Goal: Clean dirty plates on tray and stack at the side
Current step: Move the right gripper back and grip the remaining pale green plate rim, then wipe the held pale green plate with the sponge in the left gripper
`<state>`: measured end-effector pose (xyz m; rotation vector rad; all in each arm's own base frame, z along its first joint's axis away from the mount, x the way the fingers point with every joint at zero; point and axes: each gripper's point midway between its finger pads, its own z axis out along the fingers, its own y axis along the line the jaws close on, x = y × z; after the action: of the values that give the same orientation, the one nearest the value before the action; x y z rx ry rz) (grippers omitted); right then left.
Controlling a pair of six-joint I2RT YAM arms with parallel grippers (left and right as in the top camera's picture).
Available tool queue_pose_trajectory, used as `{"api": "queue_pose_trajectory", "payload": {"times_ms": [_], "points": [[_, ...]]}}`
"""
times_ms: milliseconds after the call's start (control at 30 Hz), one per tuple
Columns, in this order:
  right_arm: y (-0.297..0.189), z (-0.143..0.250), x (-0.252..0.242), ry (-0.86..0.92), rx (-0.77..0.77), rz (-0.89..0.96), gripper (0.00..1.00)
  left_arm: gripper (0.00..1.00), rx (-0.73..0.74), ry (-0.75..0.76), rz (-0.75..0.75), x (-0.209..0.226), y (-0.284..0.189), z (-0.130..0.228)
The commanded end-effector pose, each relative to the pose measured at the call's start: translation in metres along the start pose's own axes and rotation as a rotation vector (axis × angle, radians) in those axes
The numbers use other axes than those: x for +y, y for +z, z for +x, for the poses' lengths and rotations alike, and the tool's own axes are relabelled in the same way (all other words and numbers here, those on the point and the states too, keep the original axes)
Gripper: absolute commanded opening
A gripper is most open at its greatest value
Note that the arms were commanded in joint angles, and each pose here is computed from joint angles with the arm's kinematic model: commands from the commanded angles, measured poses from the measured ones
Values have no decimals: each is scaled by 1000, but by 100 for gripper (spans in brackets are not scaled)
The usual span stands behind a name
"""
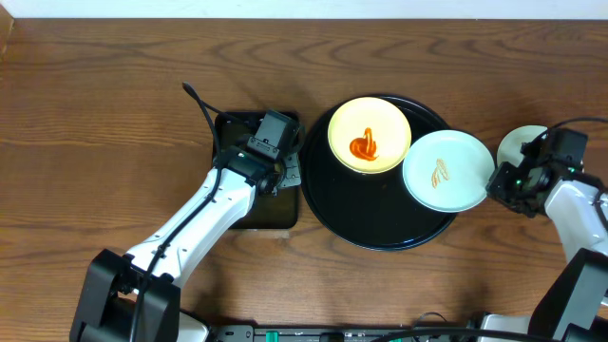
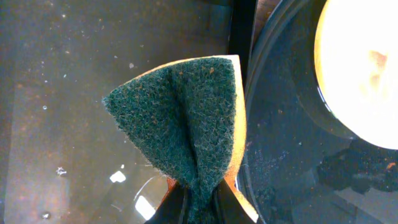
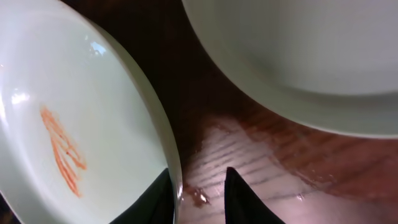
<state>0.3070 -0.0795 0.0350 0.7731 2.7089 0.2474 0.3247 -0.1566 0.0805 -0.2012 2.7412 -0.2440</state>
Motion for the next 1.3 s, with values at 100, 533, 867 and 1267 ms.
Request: {"api": "queue_pose_trajectory", "payload": {"times_ms": [100, 533, 867, 1267], "points": [[8, 10, 13, -7, 9, -85, 15, 10, -15, 12, -16, 5, -2, -2], [7, 22, 14, 2, 52, -94, 1, 11, -15, 12, -16, 5, -2, -2], [-47, 14, 42, -69, -79, -186, 1, 11, -12, 12, -12, 4, -2, -2], [-44, 74, 103, -294, 68, -238, 1, 7, 19, 77, 130, -35, -5, 10]]}}
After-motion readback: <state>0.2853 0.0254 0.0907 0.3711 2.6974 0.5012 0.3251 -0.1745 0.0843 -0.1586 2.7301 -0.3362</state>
